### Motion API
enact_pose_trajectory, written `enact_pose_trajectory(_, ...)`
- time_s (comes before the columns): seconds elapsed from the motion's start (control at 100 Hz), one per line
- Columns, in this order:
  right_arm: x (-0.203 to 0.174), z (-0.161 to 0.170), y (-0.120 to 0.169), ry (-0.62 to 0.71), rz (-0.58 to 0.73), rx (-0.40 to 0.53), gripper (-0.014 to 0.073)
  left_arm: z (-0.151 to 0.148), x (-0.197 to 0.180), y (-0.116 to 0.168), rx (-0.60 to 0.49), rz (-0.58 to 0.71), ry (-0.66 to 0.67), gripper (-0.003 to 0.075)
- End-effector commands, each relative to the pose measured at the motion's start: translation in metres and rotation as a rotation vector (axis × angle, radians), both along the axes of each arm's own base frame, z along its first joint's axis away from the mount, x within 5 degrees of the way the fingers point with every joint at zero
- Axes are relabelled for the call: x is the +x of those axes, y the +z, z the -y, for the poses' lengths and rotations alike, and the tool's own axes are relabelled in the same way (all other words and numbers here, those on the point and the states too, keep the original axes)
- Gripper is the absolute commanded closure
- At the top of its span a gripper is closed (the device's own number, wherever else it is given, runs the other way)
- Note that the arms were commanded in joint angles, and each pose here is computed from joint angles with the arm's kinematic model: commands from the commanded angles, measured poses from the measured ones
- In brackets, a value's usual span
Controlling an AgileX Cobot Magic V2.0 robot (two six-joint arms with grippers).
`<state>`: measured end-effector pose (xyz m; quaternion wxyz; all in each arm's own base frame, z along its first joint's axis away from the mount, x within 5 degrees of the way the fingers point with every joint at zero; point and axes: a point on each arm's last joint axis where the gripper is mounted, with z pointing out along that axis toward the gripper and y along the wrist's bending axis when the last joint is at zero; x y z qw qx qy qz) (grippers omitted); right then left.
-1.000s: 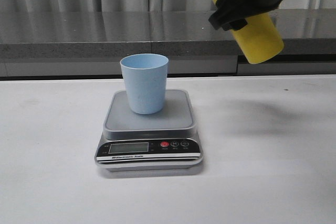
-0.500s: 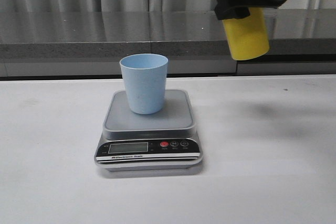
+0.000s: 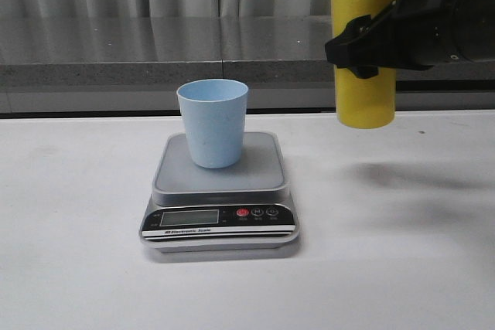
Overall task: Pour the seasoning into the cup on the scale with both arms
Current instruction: 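Tilt the yellow bottle upright and move it back beside the scale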
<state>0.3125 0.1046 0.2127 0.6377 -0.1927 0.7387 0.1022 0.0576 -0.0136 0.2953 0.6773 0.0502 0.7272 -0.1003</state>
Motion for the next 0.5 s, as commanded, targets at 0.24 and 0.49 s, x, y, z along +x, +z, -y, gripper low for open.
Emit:
enact_pose_trajectory(0.24, 0.005, 0.000, 0.009, 0.005, 0.171, 0.077, 0.0372, -0.001, 0.000, 0.015, -0.019, 0.088, 0.006, 0.0738)
enact_pose_trajectory(0.49, 0.008, -0.001, -0.007, 0.007, 0.140, 0.085, 0.0372, -0.001, 0.000, 0.015, -0.019, 0.088, 0.006, 0.0738)
